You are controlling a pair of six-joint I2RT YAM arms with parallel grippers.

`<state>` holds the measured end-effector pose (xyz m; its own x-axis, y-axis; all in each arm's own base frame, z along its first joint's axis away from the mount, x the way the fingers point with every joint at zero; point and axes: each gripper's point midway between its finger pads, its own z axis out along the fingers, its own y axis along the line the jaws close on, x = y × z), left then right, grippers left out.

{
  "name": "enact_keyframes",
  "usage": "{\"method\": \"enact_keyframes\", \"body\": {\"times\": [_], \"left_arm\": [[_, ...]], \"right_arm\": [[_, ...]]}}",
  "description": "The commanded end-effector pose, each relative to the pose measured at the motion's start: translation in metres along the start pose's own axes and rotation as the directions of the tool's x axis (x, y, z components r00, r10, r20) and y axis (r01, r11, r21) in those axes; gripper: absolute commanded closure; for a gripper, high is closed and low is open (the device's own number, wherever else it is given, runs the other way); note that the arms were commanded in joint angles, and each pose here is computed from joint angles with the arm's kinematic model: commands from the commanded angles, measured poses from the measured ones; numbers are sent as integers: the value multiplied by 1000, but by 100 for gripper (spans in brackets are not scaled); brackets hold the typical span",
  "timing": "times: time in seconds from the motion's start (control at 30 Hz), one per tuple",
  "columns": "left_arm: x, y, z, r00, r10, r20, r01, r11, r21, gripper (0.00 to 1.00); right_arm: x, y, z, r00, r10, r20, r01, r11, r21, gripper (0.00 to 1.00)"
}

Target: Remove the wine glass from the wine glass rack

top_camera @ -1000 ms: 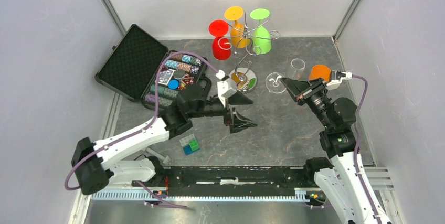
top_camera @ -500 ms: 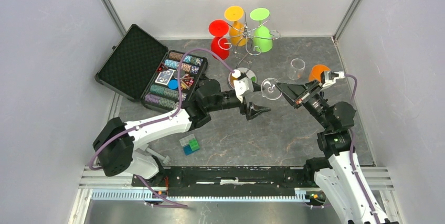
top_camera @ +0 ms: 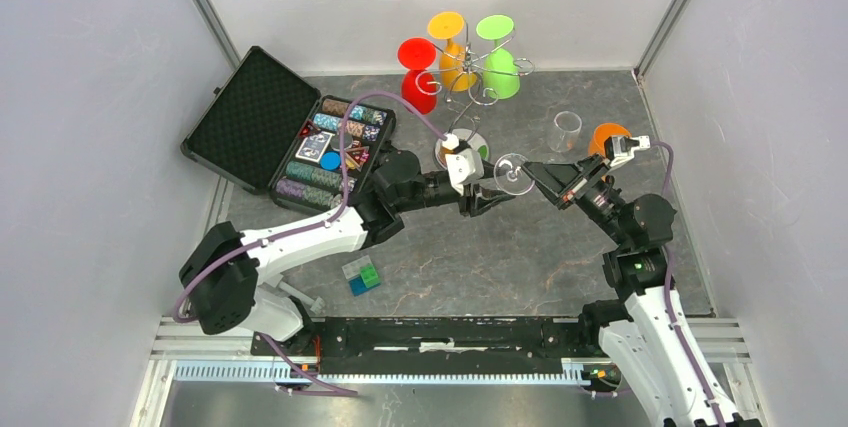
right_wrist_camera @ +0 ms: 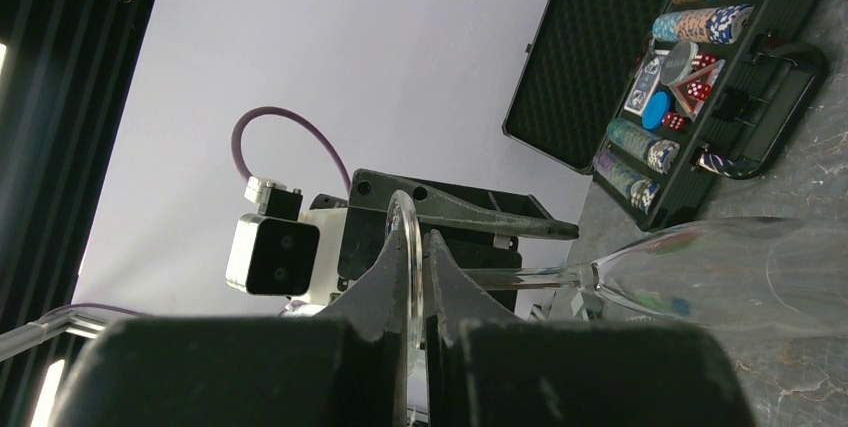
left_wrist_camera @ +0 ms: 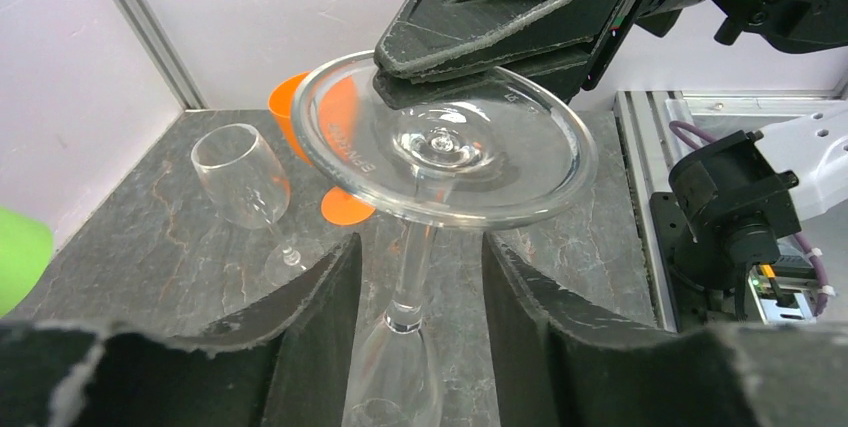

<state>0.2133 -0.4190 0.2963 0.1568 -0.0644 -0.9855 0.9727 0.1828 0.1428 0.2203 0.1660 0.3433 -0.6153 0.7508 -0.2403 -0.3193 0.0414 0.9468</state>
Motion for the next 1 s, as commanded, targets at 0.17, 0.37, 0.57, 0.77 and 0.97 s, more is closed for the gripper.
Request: {"method": "enact_keyframes", "body": {"times": [0.17,0.37,0.57,0.77,0.97], "left_arm": [[-24,-6,13,994,48,95,-54,996,70,61],[-23,-5,14,995,56,84,-62,996,71,79],[-31,-6,17,995,41,87,-49,995,90,98],[-44,-4,17,992,6,124,-15,997,73,98],[-64,16,8,983,-41,179,53,997,-63,98]], "right_arm": [[0,18,0,999,-35,-5,34,998,-58,100],[0,17,0,999,-31,-4,31,998,-53,100],[-1,19,3,998,-67,-6,66,996,-55,99],[-7,11,5,992,-123,16,123,992,-9,41],[-15,4,-1,968,-235,84,235,972,13,17]]}}
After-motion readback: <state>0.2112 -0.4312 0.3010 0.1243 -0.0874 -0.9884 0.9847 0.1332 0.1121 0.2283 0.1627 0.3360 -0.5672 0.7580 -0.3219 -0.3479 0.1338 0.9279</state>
